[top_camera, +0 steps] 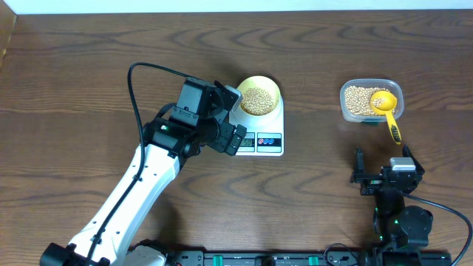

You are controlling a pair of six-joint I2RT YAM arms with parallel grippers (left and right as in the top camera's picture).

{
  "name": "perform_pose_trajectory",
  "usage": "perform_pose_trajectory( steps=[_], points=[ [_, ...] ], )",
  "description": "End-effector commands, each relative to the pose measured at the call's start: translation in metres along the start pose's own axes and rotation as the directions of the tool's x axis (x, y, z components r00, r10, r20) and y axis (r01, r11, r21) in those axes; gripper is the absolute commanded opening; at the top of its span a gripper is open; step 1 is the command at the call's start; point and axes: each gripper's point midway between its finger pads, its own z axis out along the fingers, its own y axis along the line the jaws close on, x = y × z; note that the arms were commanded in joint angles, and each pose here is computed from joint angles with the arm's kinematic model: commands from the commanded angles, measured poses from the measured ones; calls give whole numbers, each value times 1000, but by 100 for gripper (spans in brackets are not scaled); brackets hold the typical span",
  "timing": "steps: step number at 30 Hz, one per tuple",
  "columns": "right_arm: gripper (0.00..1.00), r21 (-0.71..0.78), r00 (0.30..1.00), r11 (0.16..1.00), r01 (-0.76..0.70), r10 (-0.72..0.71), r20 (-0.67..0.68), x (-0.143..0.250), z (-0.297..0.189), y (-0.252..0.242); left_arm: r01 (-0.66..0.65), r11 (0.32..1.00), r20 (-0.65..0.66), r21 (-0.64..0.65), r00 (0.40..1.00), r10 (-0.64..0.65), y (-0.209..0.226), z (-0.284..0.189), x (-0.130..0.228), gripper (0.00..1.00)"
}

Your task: Scoop item into bowl and weigh 50g on scale

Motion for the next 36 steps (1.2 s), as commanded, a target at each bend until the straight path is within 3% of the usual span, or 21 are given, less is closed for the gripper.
perform_pose_trajectory(
  steps=[1, 12, 22, 28, 36],
  points=[
    [99, 1, 1000, 1000, 0, 0, 4, 1, 0, 0, -6, 1000, -13, -5, 1000, 6, 1, 2, 3, 94],
    [99, 1, 1000, 1000, 0, 0, 4, 1, 0, 0, -14, 1000, 40, -23, 999, 15, 3, -7, -7, 94],
    [99, 1, 1000, 1000, 0, 0, 4, 1, 0, 0, 73, 968, 177, -240, 984, -30, 55, -44, -13, 94],
    [99, 1, 1000, 1000, 0, 0, 3, 1, 0, 1, 285, 915, 392, -286, 906, -160, 97, -74, -12, 94],
    [99, 1, 1000, 1000, 0, 0, 4, 1, 0, 0, 357, 879, 603, -315, 791, -105, 119, -98, -3, 94]
  ],
)
